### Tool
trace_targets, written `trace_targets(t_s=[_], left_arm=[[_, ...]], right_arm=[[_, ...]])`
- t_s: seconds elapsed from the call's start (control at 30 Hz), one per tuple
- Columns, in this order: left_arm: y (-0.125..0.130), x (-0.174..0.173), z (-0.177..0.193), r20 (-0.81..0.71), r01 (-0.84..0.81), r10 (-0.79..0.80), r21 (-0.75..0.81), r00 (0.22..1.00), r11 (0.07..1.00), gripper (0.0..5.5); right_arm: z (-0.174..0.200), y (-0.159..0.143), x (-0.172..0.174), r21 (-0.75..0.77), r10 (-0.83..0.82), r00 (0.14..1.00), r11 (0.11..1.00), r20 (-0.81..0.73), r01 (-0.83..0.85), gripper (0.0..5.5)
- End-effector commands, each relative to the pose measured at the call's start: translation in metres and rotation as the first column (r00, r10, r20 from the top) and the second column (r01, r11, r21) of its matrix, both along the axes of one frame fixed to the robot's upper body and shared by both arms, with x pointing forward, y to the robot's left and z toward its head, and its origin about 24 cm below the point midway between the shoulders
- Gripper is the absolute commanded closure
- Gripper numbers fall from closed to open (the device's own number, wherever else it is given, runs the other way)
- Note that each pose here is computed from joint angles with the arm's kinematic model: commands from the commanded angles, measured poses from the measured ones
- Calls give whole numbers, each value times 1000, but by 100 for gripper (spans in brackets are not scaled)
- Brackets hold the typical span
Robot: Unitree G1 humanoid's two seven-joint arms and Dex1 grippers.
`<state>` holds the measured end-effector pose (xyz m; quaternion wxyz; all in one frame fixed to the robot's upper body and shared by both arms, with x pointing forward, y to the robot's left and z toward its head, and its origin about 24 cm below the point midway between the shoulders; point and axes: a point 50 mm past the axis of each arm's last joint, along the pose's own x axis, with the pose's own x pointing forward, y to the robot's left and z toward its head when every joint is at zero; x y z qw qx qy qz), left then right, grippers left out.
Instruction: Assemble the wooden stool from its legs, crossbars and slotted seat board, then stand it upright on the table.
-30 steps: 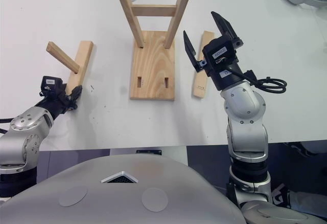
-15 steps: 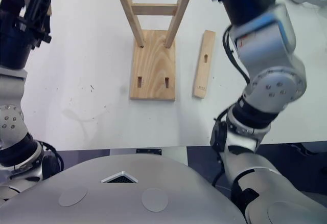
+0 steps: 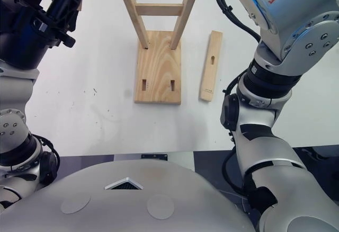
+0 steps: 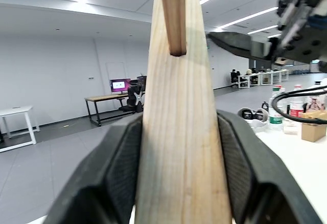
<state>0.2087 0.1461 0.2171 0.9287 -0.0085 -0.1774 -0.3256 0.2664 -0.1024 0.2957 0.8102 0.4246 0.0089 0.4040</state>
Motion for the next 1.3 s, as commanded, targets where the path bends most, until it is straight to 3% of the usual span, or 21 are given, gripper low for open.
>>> trace_targets(t_s=[0.03,0.27,0.67,0.97,1.17,1.3], left_arm=[[-6,-4,-1,25,33,-35,47,999,998,345],[-13,-8,-7,19,83,-84,72,996,994,345],[-10,-3,-8,49,44,-51,132,997,990,345],[-15,-2,-13,23,54,-58,151,998,987,345],[3,-4,-20,-35,9,-4,143,999,990,223],[26,-37,-53,-276,105,-67,125,959,987,153]], right_arm=[[5,6,4,8,23,1000,1000,-15,-23,205],[7,6,5,32,38,999,999,-24,-37,205],[0,3,-6,-30,11,1000,999,-15,-11,430],[-5,-8,-9,13,-96,995,995,-28,97,445],[-16,-38,-11,23,-267,960,963,-80,270,445],[-30,-65,-41,-120,-450,892,889,-47,442,445]])
